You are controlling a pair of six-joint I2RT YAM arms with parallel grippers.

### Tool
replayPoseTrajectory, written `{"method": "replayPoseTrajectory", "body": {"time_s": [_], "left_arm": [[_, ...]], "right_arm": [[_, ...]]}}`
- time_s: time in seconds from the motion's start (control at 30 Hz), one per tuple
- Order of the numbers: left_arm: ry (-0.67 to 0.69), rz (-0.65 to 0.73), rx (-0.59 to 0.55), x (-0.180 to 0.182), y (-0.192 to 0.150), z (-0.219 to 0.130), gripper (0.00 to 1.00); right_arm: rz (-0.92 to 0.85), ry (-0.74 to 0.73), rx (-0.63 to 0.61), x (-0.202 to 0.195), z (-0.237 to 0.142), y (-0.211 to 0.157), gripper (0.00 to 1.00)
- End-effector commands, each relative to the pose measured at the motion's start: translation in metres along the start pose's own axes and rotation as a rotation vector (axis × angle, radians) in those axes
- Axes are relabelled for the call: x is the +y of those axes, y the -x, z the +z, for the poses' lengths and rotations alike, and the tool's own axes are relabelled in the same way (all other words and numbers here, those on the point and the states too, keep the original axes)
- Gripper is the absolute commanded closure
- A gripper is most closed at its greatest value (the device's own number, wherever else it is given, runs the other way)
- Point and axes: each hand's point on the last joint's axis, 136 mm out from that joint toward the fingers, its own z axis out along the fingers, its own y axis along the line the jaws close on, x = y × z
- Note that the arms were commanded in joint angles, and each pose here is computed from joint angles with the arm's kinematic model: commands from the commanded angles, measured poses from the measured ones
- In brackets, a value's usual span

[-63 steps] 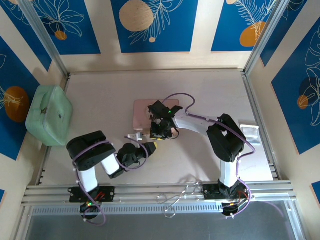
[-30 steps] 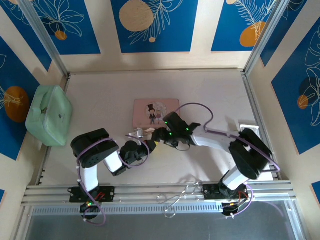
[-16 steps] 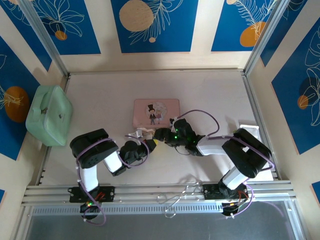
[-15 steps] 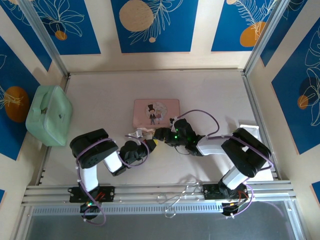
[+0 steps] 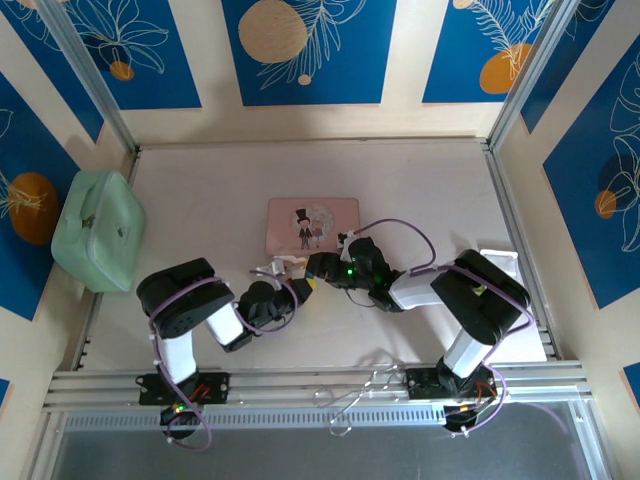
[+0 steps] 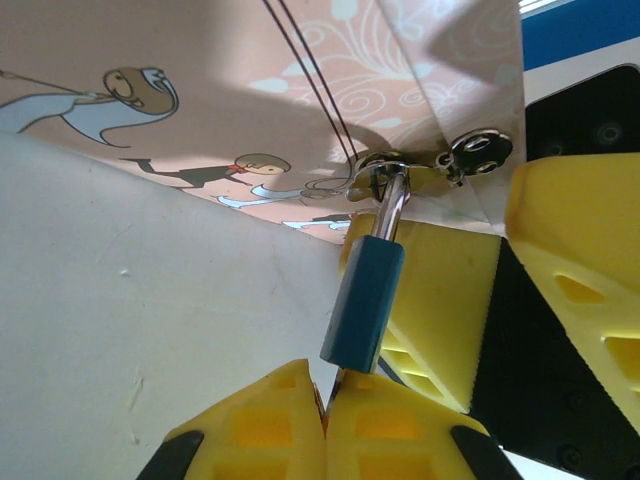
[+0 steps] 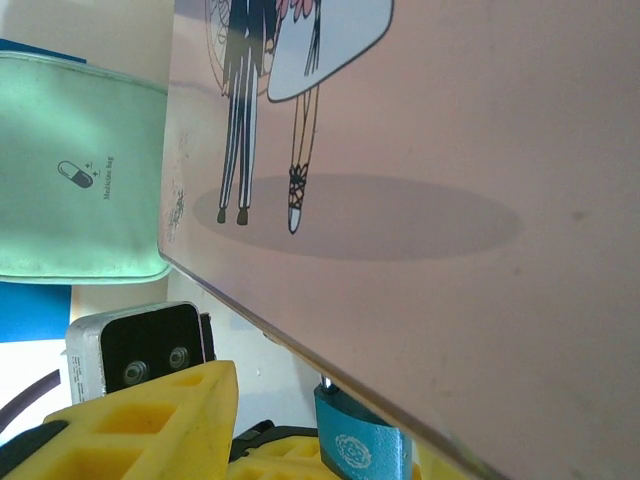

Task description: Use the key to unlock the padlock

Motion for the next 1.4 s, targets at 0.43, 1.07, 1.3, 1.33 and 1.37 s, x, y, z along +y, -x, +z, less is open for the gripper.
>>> {"method": "replayPoseTrajectory", "body": {"time_s": [0.43,1.07,1.3,1.33,1.37], "left_arm": [[-0.069,-0.002,-0.021,-0.020,0.008,-0.004,1.00],[-0.068,0.000,-0.022,-0.019,0.008,-0.006,1.00],[-0.061,-0.013,-0.022,-0.017,0.008,-0.009,1.00],[-0.062,-0.018,-0.021,-0.017,0.008,-0.009,1.00],[-0.064,-0.018,-0.016,-0.018,0.006,-0.009,1.00]], "right_arm": [[0.122,-0.150,0.132,-0.041,0.010,-0.033,0.48],[0.201,-0.262,0.124,-0.067,-0.005,-0.040,0.40],[0.200,-0.287,0.111,-0.072,-0.019,-0.037,0.40],[0.197,-0.270,0.123,-0.069,-0.019,-0.039,0.40],[0.192,-0.239,0.132,-0.066,-0.017,-0.040,0.40]]}}
